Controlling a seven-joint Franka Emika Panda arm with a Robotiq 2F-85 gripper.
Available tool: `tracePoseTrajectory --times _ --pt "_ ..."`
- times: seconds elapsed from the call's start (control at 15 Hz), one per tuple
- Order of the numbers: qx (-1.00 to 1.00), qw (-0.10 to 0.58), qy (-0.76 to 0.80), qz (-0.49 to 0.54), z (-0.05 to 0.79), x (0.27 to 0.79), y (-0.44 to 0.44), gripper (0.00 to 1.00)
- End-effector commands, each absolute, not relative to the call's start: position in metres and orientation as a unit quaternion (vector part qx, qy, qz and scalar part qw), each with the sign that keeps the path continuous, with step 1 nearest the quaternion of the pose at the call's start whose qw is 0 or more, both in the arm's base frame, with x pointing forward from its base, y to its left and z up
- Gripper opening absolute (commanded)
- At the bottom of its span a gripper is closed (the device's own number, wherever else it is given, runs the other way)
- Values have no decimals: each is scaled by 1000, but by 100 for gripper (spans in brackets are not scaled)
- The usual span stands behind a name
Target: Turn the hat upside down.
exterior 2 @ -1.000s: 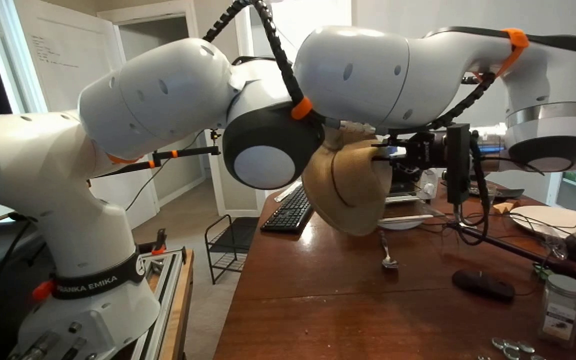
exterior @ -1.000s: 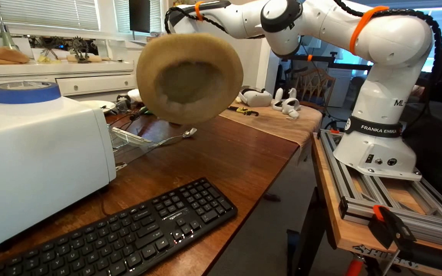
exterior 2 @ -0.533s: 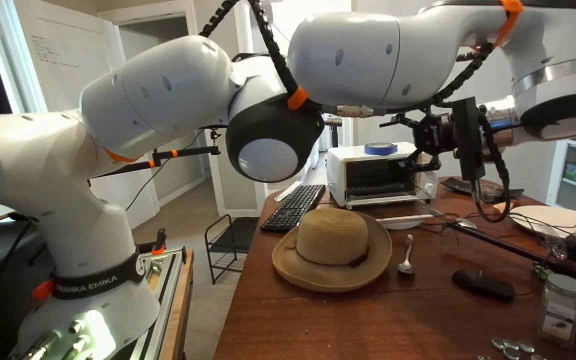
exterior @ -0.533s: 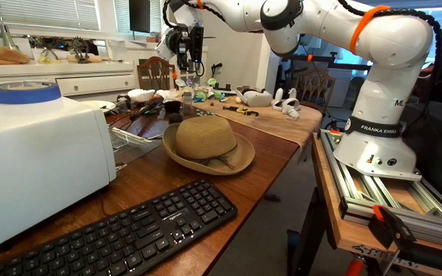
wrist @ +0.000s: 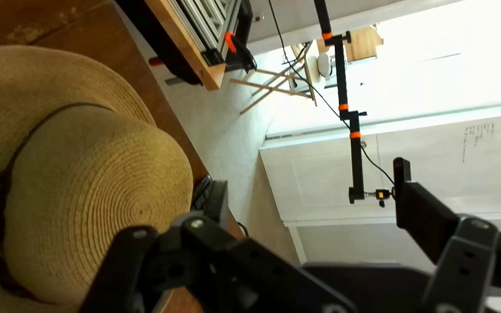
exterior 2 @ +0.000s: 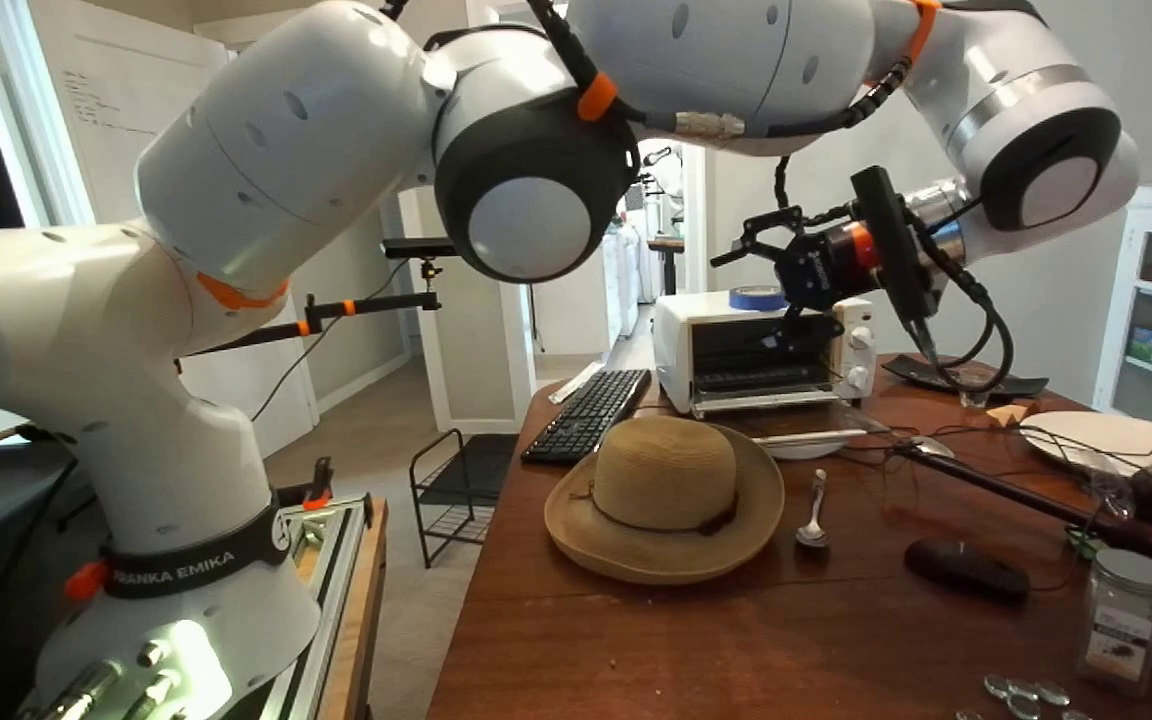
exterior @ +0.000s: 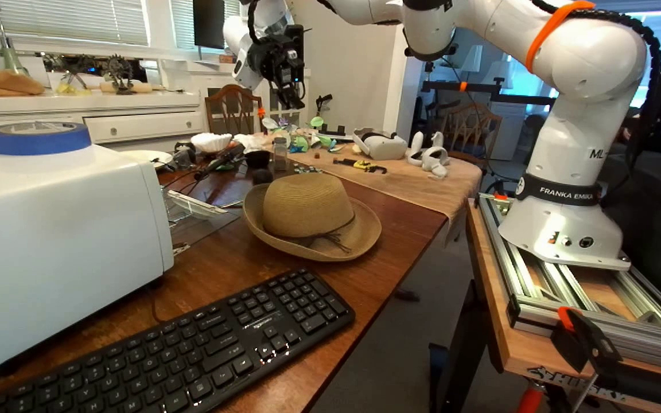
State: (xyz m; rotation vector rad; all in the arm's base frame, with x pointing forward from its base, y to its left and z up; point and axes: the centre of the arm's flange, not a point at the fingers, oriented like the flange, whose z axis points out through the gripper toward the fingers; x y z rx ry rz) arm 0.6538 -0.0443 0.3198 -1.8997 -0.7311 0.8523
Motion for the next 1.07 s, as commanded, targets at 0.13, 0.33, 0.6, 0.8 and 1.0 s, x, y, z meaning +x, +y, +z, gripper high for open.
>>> tracePoseTrajectory --times 0.13,0.33,0.6,0.8,1.0 --pt "-760 405 -281 423 276 666 -91 100" --pt "-788 384 -253 410 266 664 -118 100" --pt "-848 302 -265 345 281 679 -139 100" --pt "-853 306 -265 331 286 665 -131 100" --pt "-862 289 -272 314 291 674 -123 100"
